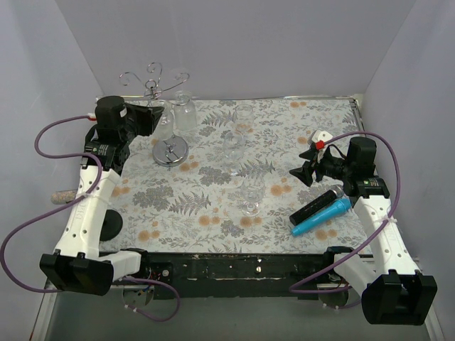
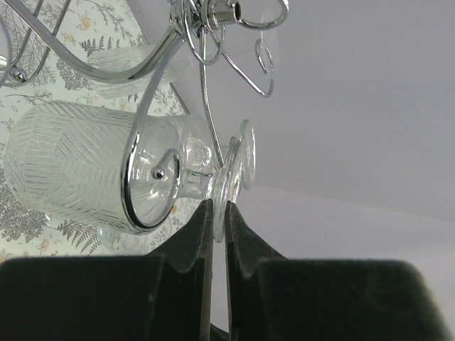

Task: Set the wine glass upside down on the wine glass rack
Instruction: Turn the wine glass upside down at the wine rack.

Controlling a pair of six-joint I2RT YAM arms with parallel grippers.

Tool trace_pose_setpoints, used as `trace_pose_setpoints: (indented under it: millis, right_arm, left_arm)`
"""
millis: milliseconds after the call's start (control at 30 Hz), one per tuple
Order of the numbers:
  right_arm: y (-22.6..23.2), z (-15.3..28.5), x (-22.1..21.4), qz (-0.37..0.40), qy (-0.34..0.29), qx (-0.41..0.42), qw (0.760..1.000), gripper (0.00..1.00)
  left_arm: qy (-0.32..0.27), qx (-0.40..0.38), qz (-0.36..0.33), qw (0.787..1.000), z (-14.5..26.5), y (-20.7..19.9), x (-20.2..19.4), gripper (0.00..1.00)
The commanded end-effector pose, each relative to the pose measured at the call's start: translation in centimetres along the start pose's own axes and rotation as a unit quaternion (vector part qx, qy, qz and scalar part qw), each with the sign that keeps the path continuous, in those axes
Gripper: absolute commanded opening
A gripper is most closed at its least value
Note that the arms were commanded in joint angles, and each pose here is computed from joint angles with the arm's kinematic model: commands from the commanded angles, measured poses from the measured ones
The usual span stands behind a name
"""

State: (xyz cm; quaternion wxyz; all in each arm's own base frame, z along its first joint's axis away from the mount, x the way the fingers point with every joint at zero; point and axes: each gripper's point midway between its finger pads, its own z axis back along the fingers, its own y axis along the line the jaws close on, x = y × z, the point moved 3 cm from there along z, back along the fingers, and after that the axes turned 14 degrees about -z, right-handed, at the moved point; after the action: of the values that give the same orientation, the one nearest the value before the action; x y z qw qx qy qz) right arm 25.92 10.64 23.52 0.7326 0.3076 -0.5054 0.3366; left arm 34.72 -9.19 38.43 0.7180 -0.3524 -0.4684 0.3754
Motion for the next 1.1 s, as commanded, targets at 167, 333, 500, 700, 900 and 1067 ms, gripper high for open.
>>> trace_pose_setpoints:
  millis: [167,333,500,700,900,1067]
  right_arm:
    - [0.0,0.1,0.3,0.006,-0.004,0.004,1.0,0.72]
    - [0.0,0.1,0.2,0.006,-0.003,0.004,1.0,0.72]
    - [-0.1,0.1,0.3,0.008,-0.003,0.003,1.0,0.72]
    - [0.0,0.1,0.3,0.008,-0.003,0.003,1.0,0.72]
    - [-0.1,0.1,0.2,0.009,-0.002,0.002,1.0,0.72]
    - [-0.1,0.1,0.1,0.007,-0.001,0.002,1.0,0.71]
  left_arm:
    - [-0.014,-0.046,0.048,0.998,-0.2,-2.1,1.9,0.0]
    - [-0.021,-0.046,0.046,0.998,-0.3,-2.0,2.7,0.0]
    - [-0.027,-0.044,0.049,0.997,-0.5,-1.5,3.4,0.0]
    - [-0.03,-0.044,0.05,0.997,-0.1,-1.3,3.9,0.0]
    - [-0.032,-0.045,0.047,0.997,0.7,-1.2,4.1,0.0]
    - [-0.054,-0.038,0.049,0.997,1.5,-0.4,5.3,0.0]
